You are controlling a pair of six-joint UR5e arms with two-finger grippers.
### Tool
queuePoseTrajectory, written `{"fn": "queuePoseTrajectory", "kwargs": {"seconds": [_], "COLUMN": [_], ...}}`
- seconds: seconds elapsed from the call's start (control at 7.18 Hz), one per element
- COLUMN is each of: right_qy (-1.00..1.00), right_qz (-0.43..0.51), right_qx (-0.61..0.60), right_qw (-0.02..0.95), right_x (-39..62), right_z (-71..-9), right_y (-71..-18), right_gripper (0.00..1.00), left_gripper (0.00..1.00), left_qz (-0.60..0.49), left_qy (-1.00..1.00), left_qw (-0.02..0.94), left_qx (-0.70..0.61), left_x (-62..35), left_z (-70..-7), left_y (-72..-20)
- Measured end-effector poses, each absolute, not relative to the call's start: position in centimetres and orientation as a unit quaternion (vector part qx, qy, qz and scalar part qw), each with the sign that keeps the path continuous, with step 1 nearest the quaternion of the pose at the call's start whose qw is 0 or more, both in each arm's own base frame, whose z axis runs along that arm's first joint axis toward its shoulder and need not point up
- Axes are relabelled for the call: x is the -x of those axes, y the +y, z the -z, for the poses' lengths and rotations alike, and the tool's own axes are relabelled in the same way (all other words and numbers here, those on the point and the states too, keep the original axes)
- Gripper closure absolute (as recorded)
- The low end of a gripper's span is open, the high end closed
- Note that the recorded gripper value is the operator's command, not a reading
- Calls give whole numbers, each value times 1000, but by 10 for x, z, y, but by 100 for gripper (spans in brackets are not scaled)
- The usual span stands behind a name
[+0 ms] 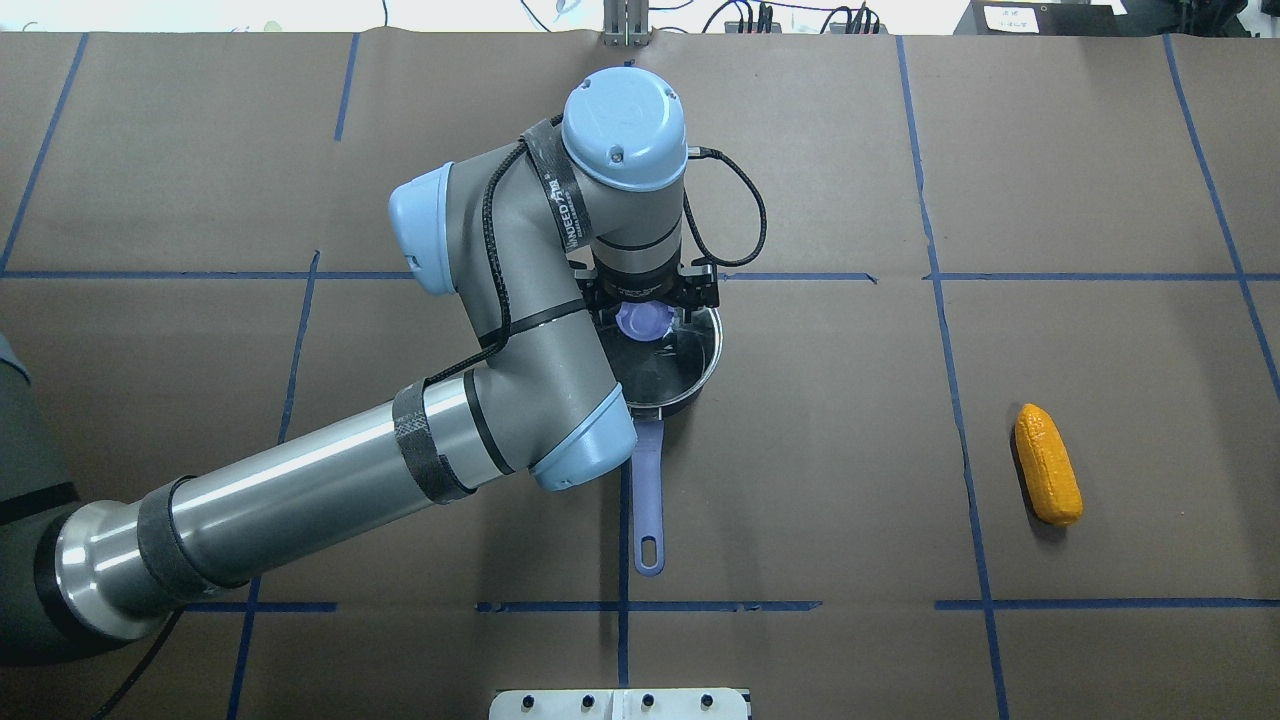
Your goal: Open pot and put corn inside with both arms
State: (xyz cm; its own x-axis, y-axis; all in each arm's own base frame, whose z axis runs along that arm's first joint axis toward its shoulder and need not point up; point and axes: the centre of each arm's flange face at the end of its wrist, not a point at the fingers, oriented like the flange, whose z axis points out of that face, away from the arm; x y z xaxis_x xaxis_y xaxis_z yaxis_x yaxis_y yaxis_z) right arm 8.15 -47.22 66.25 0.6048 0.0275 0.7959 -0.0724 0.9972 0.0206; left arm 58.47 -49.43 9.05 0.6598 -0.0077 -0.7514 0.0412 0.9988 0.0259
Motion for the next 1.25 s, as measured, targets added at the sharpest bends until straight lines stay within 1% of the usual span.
{"fn": "queuePoseTrajectory", "kwargs": {"seconds": [0.28,0.42,1.25], "right_qy": [-444,-444,-444], "right_qz": [-28,-28,-29], "right_qx": [-26,-27,-29], "right_qw": [895,895,895], "right_x": [-82,-82,-82], "right_z": [-660,-659,-656], "right_y": [-474,-476,-480], "right_gripper": [0,0,0], "left_gripper": [1,8,8], "left_qz": [11,7,5], "left_qy": [414,419,434], "left_qw": [910,908,901], "left_qx": [-22,-24,-31], "left_x": [-594,-599,-579], "left_z": [-99,-102,-107], "left_y": [-497,-496,-484]}}
